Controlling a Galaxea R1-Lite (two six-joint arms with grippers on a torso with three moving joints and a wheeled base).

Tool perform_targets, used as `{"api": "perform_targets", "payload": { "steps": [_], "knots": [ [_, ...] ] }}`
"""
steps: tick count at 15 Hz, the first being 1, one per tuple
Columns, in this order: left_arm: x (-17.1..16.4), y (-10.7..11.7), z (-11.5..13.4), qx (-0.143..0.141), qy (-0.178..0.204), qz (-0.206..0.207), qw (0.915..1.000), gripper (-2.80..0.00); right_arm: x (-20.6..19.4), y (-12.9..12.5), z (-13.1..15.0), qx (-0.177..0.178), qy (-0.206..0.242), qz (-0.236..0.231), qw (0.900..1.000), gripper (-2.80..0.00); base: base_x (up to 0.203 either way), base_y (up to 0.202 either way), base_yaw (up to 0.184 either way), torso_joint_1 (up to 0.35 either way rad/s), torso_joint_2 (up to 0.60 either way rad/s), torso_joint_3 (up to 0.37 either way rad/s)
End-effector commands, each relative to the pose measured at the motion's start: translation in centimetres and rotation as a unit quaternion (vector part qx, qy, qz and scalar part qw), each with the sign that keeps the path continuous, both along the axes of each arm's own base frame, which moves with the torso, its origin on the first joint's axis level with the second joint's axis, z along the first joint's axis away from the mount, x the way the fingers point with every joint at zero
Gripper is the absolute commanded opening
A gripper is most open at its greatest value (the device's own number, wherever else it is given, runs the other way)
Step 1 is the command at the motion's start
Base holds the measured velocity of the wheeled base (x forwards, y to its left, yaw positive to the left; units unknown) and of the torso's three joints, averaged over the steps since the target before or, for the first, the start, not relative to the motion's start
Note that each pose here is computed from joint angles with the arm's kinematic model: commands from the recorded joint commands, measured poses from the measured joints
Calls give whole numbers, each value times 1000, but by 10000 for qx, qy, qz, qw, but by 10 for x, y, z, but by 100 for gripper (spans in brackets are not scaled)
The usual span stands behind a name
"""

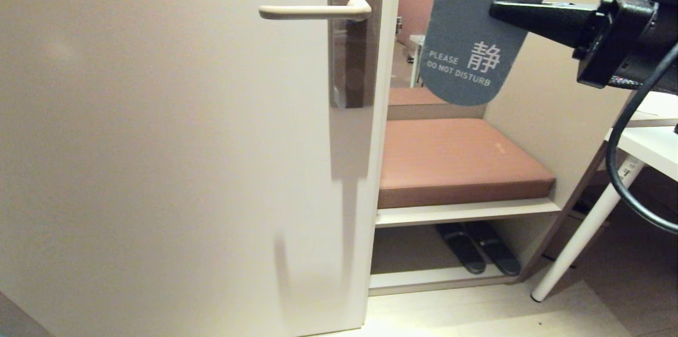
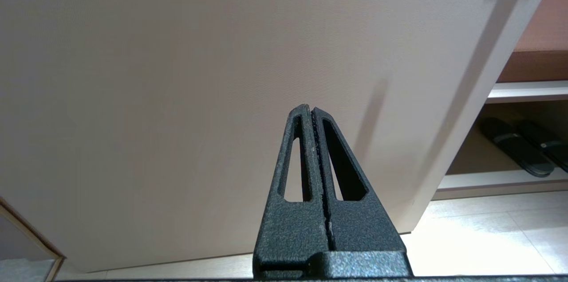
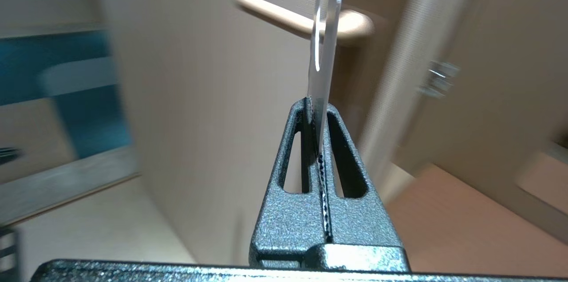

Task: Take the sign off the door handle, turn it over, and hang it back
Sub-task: Hand it to the other hand

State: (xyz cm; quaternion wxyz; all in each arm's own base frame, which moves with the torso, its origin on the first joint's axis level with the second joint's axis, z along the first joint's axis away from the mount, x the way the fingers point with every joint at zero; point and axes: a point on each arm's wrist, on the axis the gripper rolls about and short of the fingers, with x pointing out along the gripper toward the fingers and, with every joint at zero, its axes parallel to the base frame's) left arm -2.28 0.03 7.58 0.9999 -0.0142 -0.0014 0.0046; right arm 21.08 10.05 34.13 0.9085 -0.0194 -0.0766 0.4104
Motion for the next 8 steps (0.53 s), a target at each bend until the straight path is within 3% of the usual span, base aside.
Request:
{"api": "perform_targets", "payload": {
  "steps": [1,8],
  "knots": [
    [0,0,0,-4,-2,0,10000,-280,-12,-19,-1,71,-45,-648,9979,-280,0,0,0,0,0,0],
    [0,0,0,-4,-2,6,10000,-280,-23,-59,-18,-22,57,-2168,9762,-280,0,0,0,0,0,0]
  ]
}}
